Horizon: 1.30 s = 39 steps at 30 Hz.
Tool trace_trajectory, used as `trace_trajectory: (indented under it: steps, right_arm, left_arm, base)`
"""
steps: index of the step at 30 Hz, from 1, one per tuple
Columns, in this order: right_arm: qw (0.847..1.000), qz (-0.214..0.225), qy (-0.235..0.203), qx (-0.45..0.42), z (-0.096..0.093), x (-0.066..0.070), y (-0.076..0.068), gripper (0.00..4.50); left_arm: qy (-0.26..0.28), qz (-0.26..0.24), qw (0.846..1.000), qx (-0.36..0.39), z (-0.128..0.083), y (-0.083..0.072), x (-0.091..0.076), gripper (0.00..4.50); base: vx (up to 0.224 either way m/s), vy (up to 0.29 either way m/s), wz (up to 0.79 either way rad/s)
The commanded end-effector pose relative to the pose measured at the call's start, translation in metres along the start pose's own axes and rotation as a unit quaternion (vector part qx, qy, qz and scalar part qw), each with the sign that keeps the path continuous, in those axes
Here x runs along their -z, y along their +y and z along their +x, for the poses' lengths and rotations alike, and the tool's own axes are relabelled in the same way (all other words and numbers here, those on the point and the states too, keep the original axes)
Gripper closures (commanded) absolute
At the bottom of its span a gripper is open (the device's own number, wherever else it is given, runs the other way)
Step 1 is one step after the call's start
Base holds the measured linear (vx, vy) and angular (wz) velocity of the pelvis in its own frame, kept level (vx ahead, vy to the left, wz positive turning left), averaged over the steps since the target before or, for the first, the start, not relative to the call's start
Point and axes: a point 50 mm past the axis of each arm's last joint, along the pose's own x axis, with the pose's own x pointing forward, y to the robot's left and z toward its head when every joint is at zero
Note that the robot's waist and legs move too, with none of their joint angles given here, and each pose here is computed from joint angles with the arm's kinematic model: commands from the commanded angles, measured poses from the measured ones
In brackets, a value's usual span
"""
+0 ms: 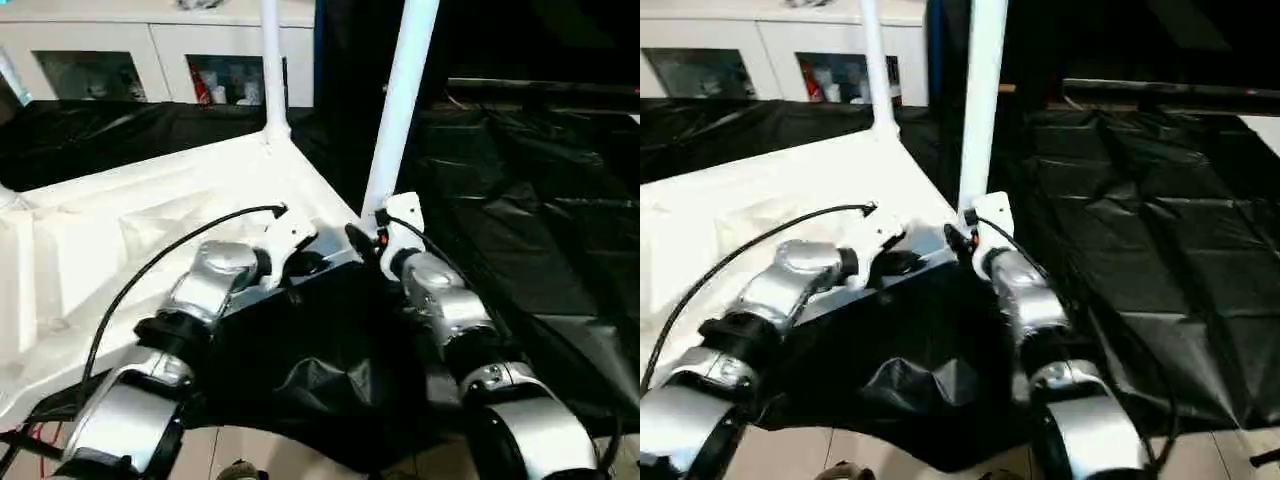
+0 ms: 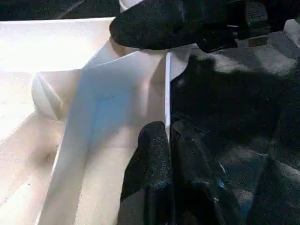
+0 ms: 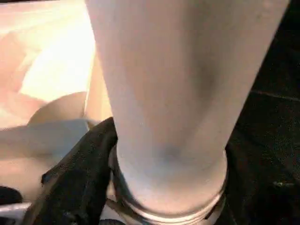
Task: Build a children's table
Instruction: Rotate leg to tighten
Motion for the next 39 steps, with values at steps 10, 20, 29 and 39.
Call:
trace_trajectory:
  steps: [10, 20, 29, 39]
  right_arm:
    - [0.991, -0.051, 0.003, -0.127, -0.004, -0.004, 0.008, 0.17]
    - [0.947, -0.158, 0.047, -0.274, -0.035, -0.012, -0.029, 0.05]
    - [0.916, -0.173, 0.067, -0.356, -0.051, -0.012, -0.033, 0.05]
    - [0.912, -0.150, 0.066, -0.376, -0.052, -0.008, -0.025, 0.97]
  left_arm:
    - [-0.055, 0.037, 0.997, 0.037, -0.002, -0.007, -0.015, 4.50]
    - [-0.054, 0.069, 0.987, 0.132, -0.029, -0.009, 0.000, 4.50]
    - [-0.041, 0.082, 0.977, 0.192, -0.046, -0.014, 0.009, 4.50]
    - [-0.038, 0.073, 0.981, 0.177, -0.045, -0.012, 0.011, 4.50]
  base:
    - [0.000, 0.000, 0.00]
    - [0.000, 0.000, 0.00]
    - [0.000, 0.000, 0.00]
    - [0.000, 0.000, 0.00]
